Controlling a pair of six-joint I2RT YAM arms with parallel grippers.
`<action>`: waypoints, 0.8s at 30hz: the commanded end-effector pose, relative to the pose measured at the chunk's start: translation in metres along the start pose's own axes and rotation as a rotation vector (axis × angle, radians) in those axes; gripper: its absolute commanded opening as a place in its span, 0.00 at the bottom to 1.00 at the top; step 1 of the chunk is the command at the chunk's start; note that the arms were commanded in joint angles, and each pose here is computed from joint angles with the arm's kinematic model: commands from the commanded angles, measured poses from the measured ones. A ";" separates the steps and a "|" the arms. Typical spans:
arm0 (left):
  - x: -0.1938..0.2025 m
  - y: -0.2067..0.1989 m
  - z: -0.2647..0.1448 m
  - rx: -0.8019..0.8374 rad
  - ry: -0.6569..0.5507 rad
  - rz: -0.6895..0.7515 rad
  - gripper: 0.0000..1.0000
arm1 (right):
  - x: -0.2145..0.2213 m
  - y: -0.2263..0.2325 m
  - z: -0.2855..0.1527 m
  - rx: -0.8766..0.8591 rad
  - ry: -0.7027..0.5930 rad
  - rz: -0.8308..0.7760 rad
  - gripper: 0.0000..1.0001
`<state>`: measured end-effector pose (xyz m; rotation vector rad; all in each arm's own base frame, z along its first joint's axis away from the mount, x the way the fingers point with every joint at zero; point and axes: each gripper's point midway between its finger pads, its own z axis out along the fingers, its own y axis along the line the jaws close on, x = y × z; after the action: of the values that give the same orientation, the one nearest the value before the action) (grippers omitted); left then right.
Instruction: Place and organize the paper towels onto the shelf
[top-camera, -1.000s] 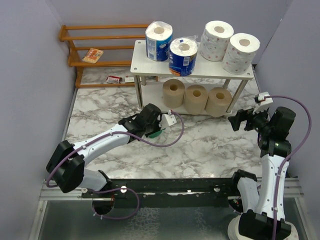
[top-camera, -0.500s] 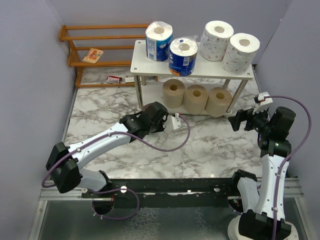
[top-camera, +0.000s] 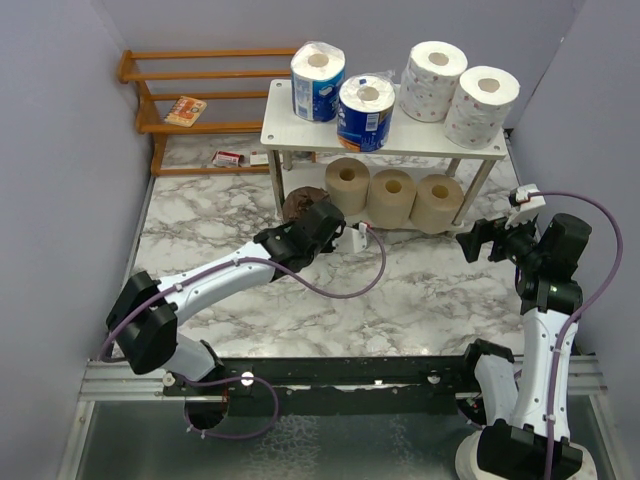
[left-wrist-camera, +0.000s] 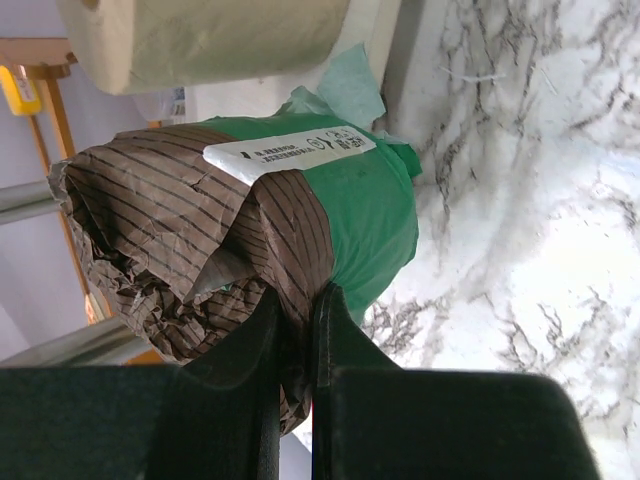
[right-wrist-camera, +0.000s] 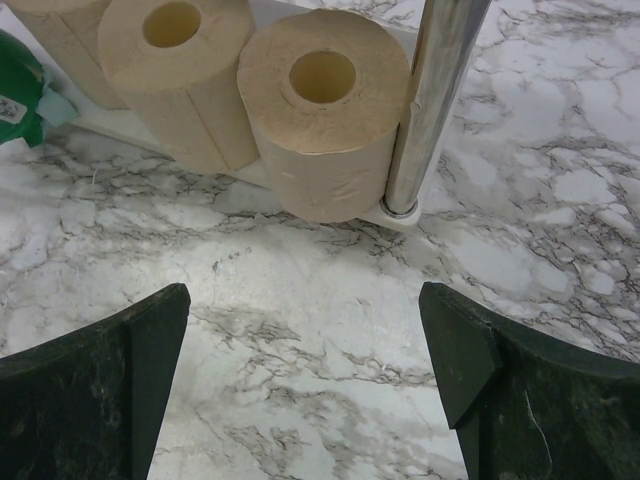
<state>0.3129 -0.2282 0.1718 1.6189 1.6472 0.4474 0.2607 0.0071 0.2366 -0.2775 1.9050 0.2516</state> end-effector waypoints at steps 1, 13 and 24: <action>-0.020 0.058 -0.005 -0.197 -0.039 -0.048 0.00 | 0.000 0.002 -0.001 -0.012 -0.009 -0.009 1.00; -0.018 0.082 0.017 -0.265 -0.020 -0.042 0.00 | 0.000 0.002 -0.001 -0.014 -0.012 -0.012 1.00; -0.014 0.082 0.041 -0.255 0.006 -0.041 0.00 | 0.000 0.000 -0.001 -0.006 -0.011 -0.008 1.00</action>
<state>0.3781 -0.2373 0.1837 1.4887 1.5891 0.5752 0.2606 0.0052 0.2359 -0.2702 1.9069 0.2481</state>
